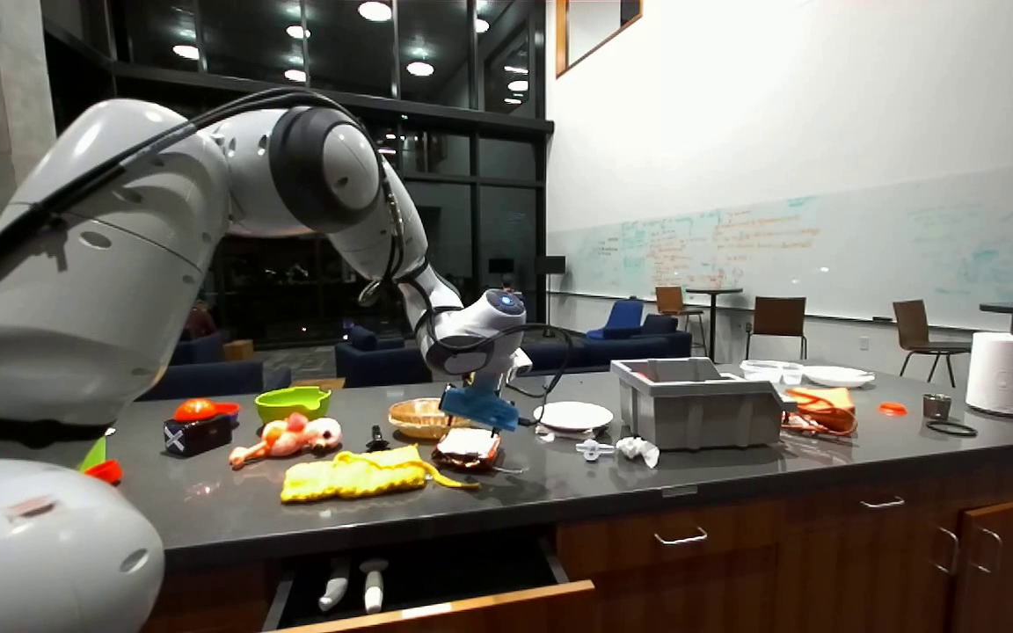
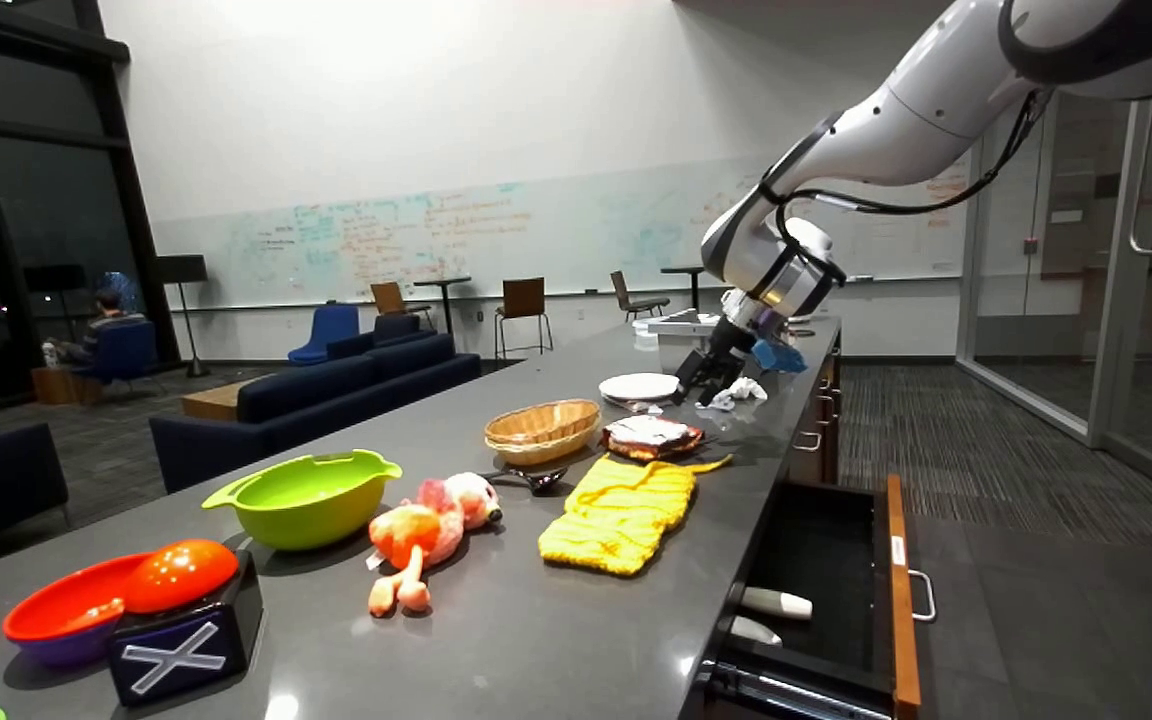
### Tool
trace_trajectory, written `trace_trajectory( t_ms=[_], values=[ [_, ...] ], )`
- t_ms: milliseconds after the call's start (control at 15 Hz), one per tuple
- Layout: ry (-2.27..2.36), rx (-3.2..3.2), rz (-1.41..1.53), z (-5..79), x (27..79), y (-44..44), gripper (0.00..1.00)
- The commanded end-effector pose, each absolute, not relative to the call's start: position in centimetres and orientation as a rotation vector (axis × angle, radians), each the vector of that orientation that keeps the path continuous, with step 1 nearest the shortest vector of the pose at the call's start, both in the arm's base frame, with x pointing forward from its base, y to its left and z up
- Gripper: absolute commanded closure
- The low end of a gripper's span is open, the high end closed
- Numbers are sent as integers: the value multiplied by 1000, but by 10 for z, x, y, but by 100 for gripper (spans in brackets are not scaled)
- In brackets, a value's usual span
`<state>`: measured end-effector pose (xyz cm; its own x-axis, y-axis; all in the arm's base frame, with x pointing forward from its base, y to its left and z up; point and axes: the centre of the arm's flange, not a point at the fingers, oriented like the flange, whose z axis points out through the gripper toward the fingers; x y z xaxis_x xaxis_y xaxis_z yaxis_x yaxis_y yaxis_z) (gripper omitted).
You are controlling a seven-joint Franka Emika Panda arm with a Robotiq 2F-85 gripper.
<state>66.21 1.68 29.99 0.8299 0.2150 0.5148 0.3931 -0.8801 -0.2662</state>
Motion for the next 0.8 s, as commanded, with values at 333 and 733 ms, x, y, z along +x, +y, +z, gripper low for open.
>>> trace_trajectory(
  t_ms=[333, 733],
  values=[
    [-453, -2643, -669, 295, 664, 18, 0],
    [-488, -2670, -623, 289, 670, 21, 0]
  ],
)
